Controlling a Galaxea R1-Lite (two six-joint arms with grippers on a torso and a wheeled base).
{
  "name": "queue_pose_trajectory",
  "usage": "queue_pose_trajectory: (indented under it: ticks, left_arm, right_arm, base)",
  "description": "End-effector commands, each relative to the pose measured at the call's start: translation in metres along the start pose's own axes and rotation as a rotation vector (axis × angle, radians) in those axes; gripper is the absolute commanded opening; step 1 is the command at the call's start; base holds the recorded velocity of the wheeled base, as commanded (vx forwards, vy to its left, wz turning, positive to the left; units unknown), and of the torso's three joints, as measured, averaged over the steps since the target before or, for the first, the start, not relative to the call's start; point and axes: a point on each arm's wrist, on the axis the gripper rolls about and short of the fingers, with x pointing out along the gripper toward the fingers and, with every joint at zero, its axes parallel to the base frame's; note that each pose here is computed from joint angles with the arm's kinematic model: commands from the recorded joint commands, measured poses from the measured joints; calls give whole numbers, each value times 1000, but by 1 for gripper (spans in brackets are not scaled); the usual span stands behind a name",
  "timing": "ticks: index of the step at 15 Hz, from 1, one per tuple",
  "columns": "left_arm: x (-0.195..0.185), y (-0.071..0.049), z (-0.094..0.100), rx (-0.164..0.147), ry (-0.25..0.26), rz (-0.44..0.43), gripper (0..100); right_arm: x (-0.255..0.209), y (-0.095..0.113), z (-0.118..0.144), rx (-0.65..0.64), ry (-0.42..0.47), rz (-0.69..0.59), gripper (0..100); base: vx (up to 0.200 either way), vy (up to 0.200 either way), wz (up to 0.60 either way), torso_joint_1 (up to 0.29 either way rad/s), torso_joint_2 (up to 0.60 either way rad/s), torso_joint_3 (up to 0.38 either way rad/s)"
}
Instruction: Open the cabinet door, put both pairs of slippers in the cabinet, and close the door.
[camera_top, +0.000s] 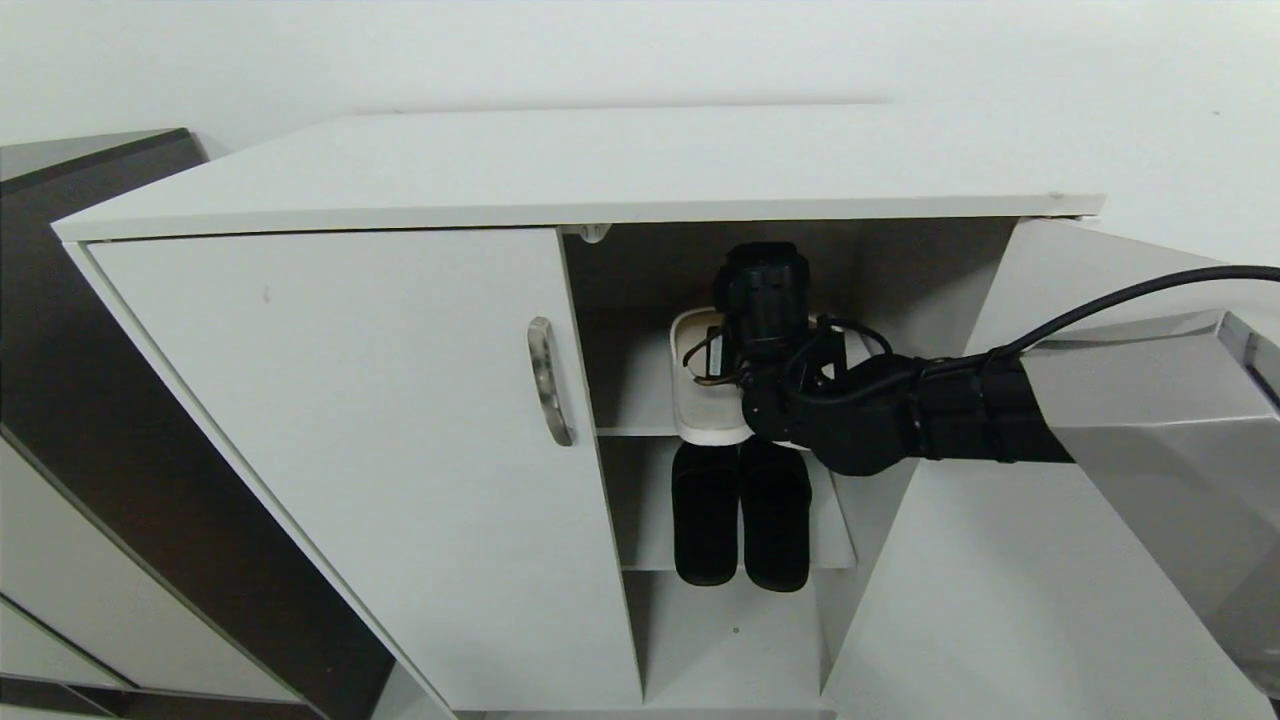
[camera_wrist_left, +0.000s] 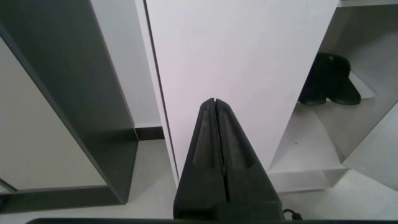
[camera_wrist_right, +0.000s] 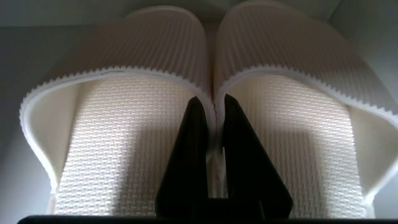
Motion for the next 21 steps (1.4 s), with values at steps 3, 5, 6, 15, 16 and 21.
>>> queue_pose_trajectory:
  ticks: [3,5,6,15,16,21]
  left_arm:
    - [0,0,0,-4,2,0,0]
    - [0,0,0,-4,2,0,0]
    - [0,0,0,-5,1,2,0]
    - [0,0,0,-5,2,0,0]
    - [0,0,0,-5,1,0,0]
    - [0,0,0,-4,2,0,0]
  right_arm:
    - [8,1,-9,-9,11,-4,0]
    - [9,0,-9,-9,12,-7,0]
    - [9,0,-9,-10,13,-8,0]
    - [-11,0,-7,-34,29,9,100]
    - [-21,2,-4,-36,30,24,100]
    - [-71,-2,7,-52,43,85,100]
  base:
    - [0,0,0,0,0,0]
    - [0,0,0,0,0,0]
    - [0,0,0,0,0,0]
    - [0,0,0,0,0,0]
    - [0,0,0,0,0,0]
    - [0,0,0,0,0,0]
